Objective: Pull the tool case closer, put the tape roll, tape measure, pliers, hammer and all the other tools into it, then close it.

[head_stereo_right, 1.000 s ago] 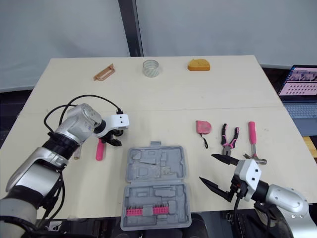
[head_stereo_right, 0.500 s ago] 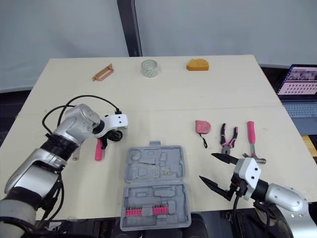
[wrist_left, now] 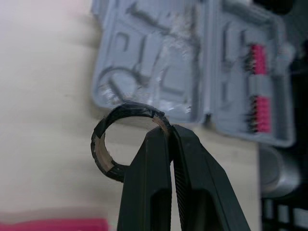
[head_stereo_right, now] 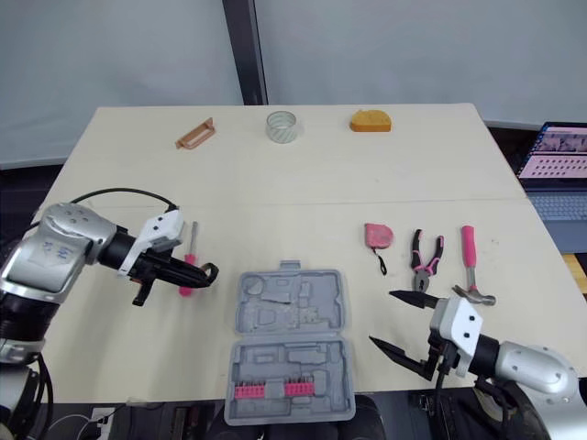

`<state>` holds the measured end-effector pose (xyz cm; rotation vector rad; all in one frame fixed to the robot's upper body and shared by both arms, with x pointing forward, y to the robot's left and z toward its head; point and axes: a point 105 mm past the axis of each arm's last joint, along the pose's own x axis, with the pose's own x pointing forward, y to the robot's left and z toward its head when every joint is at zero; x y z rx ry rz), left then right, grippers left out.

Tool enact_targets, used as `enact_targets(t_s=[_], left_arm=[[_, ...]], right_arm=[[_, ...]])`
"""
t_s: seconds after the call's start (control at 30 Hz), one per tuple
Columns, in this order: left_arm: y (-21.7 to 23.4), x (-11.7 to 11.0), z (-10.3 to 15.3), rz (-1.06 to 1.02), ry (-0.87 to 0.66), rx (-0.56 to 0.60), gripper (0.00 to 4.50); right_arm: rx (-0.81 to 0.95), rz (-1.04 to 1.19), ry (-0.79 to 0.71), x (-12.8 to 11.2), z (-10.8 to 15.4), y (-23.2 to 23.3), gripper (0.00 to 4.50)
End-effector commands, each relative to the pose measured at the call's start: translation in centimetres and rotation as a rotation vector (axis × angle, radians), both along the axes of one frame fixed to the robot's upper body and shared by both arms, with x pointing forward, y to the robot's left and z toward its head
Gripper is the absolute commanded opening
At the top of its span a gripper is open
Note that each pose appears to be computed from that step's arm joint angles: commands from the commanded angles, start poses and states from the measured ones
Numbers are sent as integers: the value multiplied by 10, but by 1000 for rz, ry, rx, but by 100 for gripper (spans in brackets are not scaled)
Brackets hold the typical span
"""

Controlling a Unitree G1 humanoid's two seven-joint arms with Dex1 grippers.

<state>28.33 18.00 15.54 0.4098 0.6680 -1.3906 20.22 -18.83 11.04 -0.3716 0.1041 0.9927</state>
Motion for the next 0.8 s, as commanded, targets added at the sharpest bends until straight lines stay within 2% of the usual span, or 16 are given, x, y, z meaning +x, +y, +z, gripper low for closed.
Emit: enact_targets(t_s=[0.03, 0.33, 0.8], left_arm=[[-9, -3, 14, -60, -29, -55, 6], [-25, 6, -5, -136, -52, 26, 6], [-45, 20, -26, -182, -107, 119, 6]], right_arm=[[-32, 54, -26, -7, 7, 7, 450], [-43, 84, -17, -14, 4, 20, 450], [13, 77, -37, -9, 10, 30, 450]])
